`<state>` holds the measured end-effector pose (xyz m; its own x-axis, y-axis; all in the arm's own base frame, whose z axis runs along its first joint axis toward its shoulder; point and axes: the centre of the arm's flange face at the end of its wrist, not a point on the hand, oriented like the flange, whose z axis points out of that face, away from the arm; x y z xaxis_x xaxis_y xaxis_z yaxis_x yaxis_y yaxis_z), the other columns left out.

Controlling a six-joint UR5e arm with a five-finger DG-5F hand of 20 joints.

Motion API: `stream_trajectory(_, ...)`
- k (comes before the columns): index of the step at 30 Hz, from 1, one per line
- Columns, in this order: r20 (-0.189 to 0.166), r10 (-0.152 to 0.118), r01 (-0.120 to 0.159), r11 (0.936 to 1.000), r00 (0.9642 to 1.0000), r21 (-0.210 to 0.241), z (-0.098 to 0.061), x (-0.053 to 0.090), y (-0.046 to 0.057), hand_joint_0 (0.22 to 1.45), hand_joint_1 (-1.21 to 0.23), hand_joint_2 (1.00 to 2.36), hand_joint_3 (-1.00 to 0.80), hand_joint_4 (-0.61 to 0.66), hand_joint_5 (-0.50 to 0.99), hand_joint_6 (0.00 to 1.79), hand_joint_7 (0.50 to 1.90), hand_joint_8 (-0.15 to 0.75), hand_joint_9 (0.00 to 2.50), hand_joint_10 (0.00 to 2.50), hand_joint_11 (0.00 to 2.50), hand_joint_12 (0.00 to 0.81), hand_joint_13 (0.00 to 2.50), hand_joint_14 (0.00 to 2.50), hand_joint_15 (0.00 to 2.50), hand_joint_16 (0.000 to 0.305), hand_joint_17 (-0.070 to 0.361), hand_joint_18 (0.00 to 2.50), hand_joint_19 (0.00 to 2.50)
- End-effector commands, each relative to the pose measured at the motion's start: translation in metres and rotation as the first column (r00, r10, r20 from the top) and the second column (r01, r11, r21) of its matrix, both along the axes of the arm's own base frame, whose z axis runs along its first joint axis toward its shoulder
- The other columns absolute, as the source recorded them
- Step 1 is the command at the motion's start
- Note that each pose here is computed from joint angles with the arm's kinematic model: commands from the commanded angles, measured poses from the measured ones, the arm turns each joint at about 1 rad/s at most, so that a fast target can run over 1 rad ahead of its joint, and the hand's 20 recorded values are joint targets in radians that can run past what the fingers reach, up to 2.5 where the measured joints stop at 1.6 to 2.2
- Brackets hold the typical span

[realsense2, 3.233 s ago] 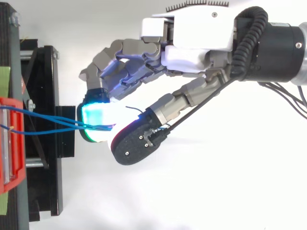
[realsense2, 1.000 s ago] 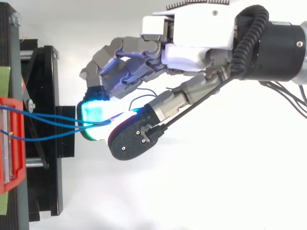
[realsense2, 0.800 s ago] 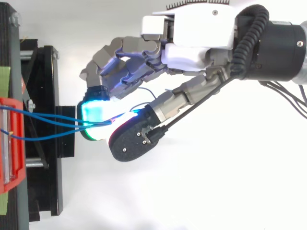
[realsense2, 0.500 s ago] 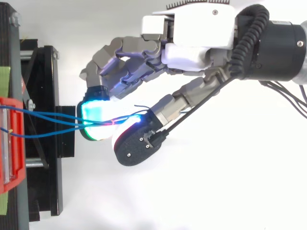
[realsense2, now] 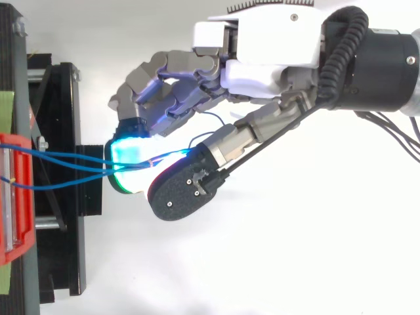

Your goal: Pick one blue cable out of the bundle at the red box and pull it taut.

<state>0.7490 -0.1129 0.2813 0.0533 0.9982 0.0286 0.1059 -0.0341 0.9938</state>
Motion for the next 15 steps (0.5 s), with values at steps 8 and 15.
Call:
stream_trajectory(8,0.001,0.001,-0.001,1.0000,1.0000,-0.002,0.0003,0.0002,0.0005,0.64,-0.78,1.01,-0.31,0.07,-0.16,0.87,1.04,0.305,0.69,0.01,0.40,0.367,0.26,0.00,0.00,0.055,0.124,0.48,0.21)
stream_trajectory(15,-0.002,-0.001,0.001,1.0000,1.0000,0.000,0.0000,-0.0001,0.0003,0.69,-0.88,1.00,-0.50,0.09,-0.17,0.86,0.98,0.287,0.63,0.01,0.40,0.363,0.24,0.00,0.00,0.055,0.124,0.47,0.19)
